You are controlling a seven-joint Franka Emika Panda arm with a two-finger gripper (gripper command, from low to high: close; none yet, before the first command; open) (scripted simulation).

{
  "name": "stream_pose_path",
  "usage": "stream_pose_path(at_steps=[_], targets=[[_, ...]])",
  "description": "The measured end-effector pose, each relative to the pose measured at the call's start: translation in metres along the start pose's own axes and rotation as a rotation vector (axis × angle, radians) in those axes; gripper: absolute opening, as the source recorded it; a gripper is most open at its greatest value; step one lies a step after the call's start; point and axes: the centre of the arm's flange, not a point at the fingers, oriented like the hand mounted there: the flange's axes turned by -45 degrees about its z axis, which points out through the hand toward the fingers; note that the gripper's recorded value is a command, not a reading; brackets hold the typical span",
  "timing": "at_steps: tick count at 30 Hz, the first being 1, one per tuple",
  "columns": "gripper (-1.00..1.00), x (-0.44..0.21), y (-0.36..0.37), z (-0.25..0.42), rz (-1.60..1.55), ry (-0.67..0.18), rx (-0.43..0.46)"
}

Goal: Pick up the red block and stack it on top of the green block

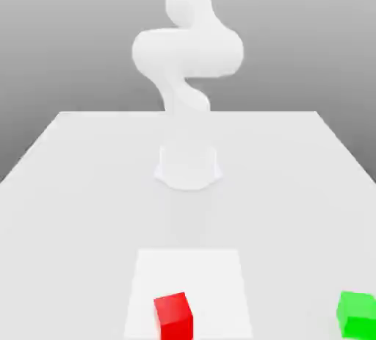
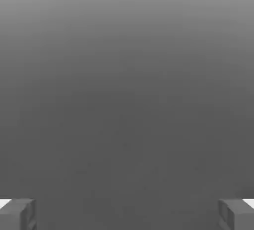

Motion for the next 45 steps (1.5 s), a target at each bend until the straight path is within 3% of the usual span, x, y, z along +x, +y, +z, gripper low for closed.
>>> stream_pose_path(at_steps=[11,25,30,31,37,42,45], targets=[[0.00,-0.049,0.011,0.212,-0.096,-0.314,0.086],[0.00,-0.217,0.026,0.406,-0.246,-0.699,0.085],[0.00,-0.265,0.029,0.456,-0.260,-0.725,0.081],[-1.00,-0.272,0.029,0.462,-0.260,-0.726,0.081],[-1.00,-0.275,0.030,0.465,-0.259,-0.727,0.081],[-1.00,-0.241,0.029,0.428,-0.260,-0.727,0.081],[-1.00,-0.221,-0.029,0.421,-0.451,-0.721,0.158]])
